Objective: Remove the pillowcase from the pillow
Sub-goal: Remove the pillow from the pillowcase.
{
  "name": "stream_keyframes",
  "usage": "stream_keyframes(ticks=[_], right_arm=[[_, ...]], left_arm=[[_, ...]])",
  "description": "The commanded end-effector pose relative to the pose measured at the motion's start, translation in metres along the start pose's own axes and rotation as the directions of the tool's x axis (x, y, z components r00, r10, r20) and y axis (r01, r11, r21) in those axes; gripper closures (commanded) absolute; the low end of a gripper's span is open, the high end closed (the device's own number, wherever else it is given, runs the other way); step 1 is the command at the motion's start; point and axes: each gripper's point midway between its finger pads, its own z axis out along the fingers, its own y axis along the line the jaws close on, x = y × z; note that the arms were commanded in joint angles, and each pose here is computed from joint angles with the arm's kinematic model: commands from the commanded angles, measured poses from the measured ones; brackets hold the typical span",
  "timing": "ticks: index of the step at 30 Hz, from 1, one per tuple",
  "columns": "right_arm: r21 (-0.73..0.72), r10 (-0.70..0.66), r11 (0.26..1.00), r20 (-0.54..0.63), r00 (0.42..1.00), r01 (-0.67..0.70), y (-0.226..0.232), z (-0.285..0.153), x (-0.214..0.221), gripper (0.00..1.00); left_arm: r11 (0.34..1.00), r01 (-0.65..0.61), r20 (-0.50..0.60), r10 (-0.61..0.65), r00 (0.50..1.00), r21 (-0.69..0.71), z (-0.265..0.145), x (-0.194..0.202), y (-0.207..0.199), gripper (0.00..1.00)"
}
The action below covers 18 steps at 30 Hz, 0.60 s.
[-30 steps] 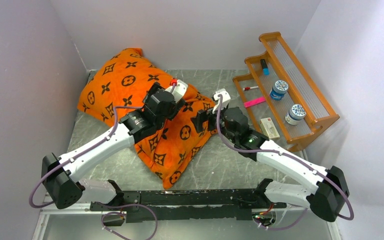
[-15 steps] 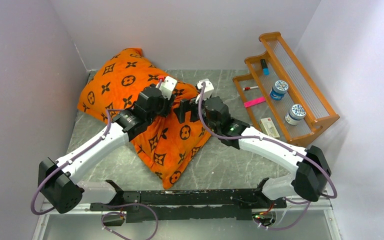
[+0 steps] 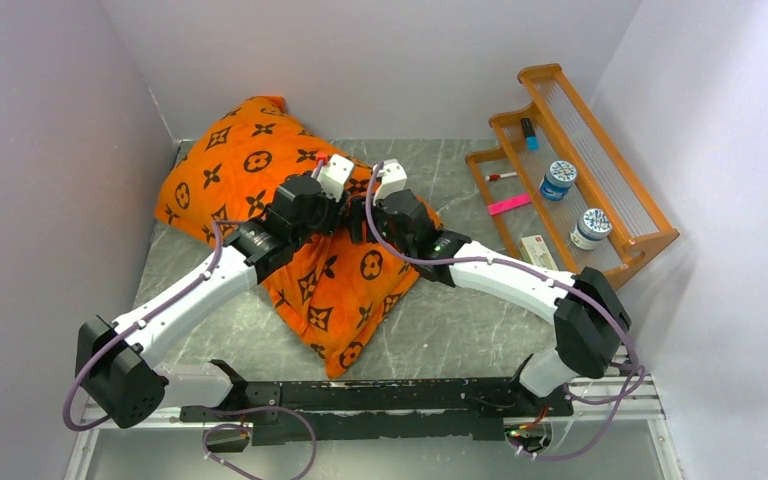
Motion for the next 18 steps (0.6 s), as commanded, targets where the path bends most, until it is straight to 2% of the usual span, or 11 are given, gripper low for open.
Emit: stream_keyframes(ticks=[1, 2, 9, 10, 18], right_arm=[[0.079, -0.033, 0.996, -0.047, 0.998, 0.037, -0.015, 0.004, 0.017, 0.39], [0.094, -0.042, 0.994, -0.062, 0.997, 0.048, -0.02, 0.003, 0.023, 0.44], [0.186, -0.076, 0.978, -0.116, 0.99, 0.097, -0.054, -0.025, 0.042, 0.97], [0.199, -0.079, 0.975, -0.12, 0.99, 0.103, -0.06, -0.031, 0.043, 1.0], [0.276, -0.075, 0.953, -0.171, 0.982, 0.121, -0.095, -0.071, 0.066, 1.0]], left_arm=[[0.999, 0.024, 0.027, -0.023, 0.999, -0.024, -0.003, -0.004, 0.007, 0.51], [0.999, 0.023, 0.028, -0.022, 0.999, -0.029, -0.003, -0.004, 0.008, 0.51], [0.999, 0.014, 0.014, -0.014, 1.0, -0.039, 0.0, 0.001, 0.009, 0.51], [0.999, 0.015, 0.011, -0.015, 1.0, -0.039, 0.0, 0.001, 0.009, 0.51], [0.999, 0.016, 0.01, -0.015, 1.0, -0.035, 0.001, 0.003, 0.008, 0.51]])
